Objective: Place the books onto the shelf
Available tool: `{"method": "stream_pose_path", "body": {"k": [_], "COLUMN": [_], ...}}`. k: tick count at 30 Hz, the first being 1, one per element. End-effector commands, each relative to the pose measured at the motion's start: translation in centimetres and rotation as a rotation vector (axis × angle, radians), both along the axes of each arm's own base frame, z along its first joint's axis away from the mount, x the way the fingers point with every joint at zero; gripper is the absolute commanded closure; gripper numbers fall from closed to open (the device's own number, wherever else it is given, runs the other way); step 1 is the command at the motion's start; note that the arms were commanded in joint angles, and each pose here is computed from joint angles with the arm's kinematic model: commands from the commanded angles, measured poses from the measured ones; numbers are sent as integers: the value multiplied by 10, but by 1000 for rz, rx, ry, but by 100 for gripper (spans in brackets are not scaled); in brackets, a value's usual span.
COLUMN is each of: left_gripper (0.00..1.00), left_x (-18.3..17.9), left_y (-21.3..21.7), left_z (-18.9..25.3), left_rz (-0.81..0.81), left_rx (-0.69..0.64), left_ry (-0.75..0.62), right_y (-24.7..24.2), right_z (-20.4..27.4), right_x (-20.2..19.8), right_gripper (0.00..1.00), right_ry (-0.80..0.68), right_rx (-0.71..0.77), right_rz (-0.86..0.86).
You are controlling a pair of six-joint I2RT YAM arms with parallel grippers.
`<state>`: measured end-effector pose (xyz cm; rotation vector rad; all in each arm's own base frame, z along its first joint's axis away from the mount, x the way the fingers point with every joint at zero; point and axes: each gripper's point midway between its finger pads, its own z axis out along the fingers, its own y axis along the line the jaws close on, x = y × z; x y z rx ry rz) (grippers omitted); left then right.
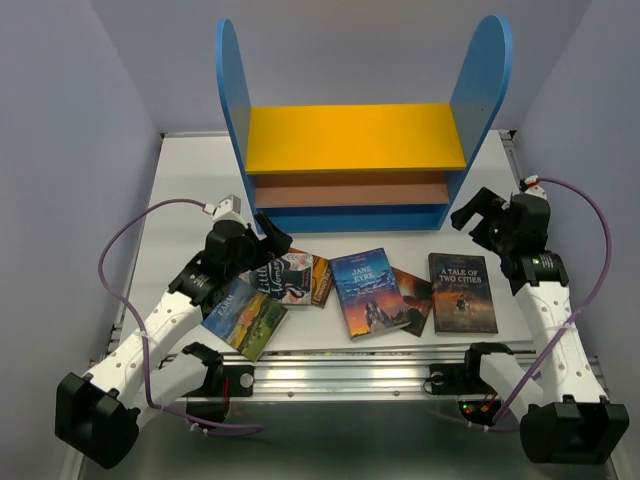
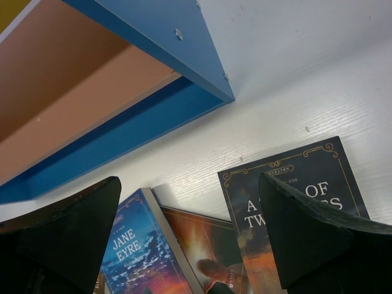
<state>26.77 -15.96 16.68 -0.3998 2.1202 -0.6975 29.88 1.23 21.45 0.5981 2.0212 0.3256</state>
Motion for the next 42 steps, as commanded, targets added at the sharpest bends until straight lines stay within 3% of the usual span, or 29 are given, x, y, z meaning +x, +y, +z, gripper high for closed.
{"method": "stream_pose_path", "body": {"k": [1, 13, 16, 24, 31, 38, 42], "left_gripper": [1, 1, 1, 1, 2, 11, 21], "left_x": [2, -58, -76, -108, -110, -101, -96], "left_y": [-2, -73, -91, -132, -160, -171, -165], "left_z": [14, -30, -41, -64, -86, -107, -122], "left_rz": [0, -244, -294, -384, -394, -377, -361], "left_rx": [-5, -105, -121, -146, -177, -115, -101], "left_ry": [-32, 136, 180, 260, 329, 370, 403], "right_y": [16, 80, 113, 140, 153, 159, 161], "right_z": [17, -31, -52, -101, -133, -150, -158], "right_x": [7, -10, -23, -42, -66, -79, -85], "right_gripper": [0, 0, 0, 0, 0, 0, 0], "right_ry": [-70, 54, 126, 288, 386, 442, 478], "right_rx": [2, 188, 166, 195, 230, 246, 274], "right_rz": [110, 415, 518, 635, 695, 726, 735]}}
